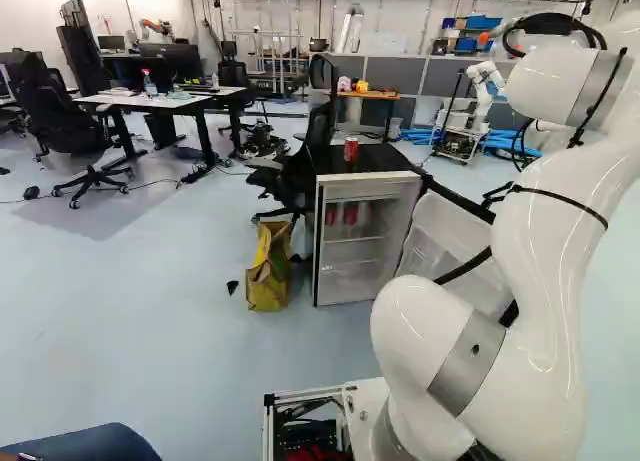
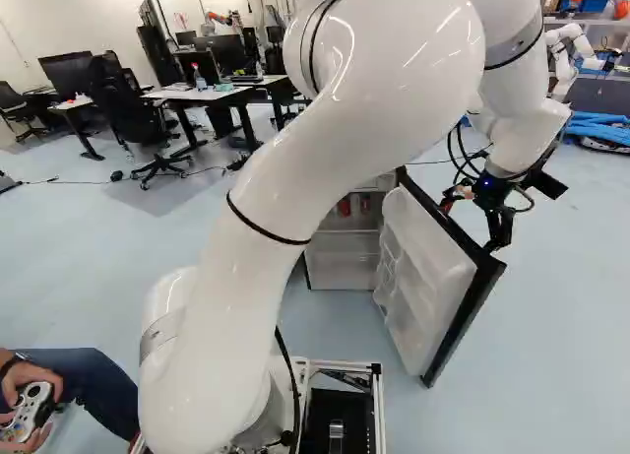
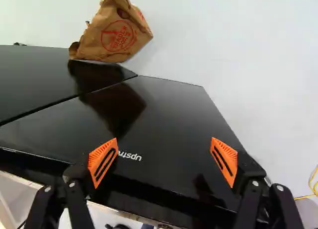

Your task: Grab a drink from the fridge

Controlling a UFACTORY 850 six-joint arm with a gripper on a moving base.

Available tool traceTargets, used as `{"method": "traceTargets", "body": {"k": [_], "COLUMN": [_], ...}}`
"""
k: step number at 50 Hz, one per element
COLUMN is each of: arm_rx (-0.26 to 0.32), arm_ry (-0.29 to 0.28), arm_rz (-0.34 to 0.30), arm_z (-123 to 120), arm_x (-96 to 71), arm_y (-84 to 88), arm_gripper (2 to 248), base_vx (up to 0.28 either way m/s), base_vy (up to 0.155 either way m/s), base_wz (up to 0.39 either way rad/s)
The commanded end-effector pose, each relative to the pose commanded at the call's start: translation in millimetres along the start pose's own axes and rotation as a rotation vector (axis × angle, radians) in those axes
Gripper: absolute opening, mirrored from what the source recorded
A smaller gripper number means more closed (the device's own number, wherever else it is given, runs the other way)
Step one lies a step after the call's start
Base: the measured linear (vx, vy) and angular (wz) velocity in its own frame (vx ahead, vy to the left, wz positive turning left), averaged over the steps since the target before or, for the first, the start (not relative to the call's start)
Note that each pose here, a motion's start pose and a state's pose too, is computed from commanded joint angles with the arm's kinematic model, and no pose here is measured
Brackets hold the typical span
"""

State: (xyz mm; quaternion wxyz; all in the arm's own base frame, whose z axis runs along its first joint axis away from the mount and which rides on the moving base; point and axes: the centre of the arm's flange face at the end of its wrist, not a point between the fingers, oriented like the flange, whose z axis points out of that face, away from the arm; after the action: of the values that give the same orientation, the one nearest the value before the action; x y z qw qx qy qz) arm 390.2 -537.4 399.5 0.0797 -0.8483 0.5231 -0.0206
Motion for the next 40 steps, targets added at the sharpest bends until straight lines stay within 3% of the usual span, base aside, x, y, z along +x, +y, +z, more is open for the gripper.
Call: {"method": "traceTargets", "body": {"k": [40], "arm_rx": [-0.010], "arm_ry": [-0.072], "arm_rz": [0.018], "arm_z": [4], "arm_x": [-56.1], "arm_y": [12.5], "arm_gripper": [247], "base_vx": [0.000], "base_vy": [0.000], "base_wz": [0.000]}}
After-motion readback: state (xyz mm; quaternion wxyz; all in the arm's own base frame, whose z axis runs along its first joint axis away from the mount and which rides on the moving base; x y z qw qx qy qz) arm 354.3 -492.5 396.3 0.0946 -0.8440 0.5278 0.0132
